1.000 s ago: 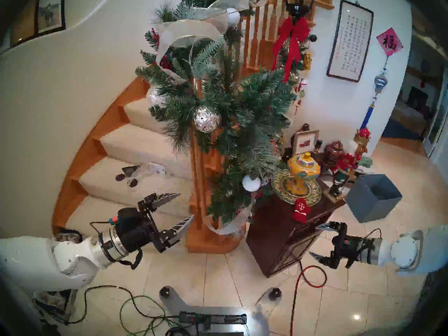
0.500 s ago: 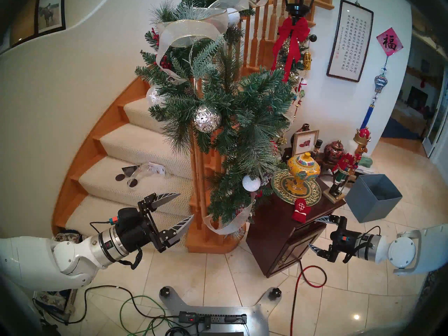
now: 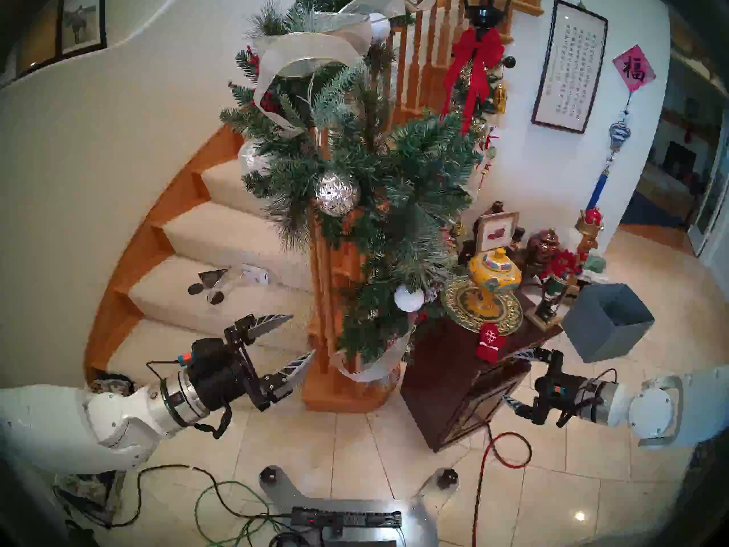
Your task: Hang the ornament onto the Christmas-tree-style decoration
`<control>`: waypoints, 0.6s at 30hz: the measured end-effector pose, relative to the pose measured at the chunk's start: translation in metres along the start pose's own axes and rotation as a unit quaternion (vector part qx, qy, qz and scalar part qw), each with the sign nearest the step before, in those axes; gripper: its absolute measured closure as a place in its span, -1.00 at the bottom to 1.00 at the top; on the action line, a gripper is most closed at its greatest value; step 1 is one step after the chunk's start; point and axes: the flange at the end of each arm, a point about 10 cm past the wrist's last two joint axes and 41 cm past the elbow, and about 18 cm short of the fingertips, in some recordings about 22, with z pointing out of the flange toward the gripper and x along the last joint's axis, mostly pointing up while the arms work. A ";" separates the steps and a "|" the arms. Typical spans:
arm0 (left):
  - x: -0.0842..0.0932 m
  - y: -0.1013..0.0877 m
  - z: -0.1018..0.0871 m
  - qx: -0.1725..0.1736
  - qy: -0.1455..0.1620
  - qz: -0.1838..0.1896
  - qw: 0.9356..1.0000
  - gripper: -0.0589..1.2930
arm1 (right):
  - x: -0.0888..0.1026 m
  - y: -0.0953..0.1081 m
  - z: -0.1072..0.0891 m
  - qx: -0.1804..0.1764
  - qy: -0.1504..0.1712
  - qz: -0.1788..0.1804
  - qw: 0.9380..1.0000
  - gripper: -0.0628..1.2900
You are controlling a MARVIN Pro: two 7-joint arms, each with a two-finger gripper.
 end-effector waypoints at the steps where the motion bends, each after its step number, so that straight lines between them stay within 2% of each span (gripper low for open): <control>1: 0.000 0.000 0.000 0.000 0.000 0.000 1.000 -0.91 | 0.000 0.000 0.000 -0.001 -0.001 -0.003 1.000 -0.94; 9: 0.000 0.000 0.000 0.000 0.000 0.000 1.000 -0.91 | -0.002 0.005 0.003 -0.004 -0.010 -0.014 1.000 -0.94; 18: 0.000 0.000 0.000 0.000 0.000 0.000 1.000 -0.91 | -0.003 0.009 0.005 -0.010 -0.017 -0.007 1.000 -0.94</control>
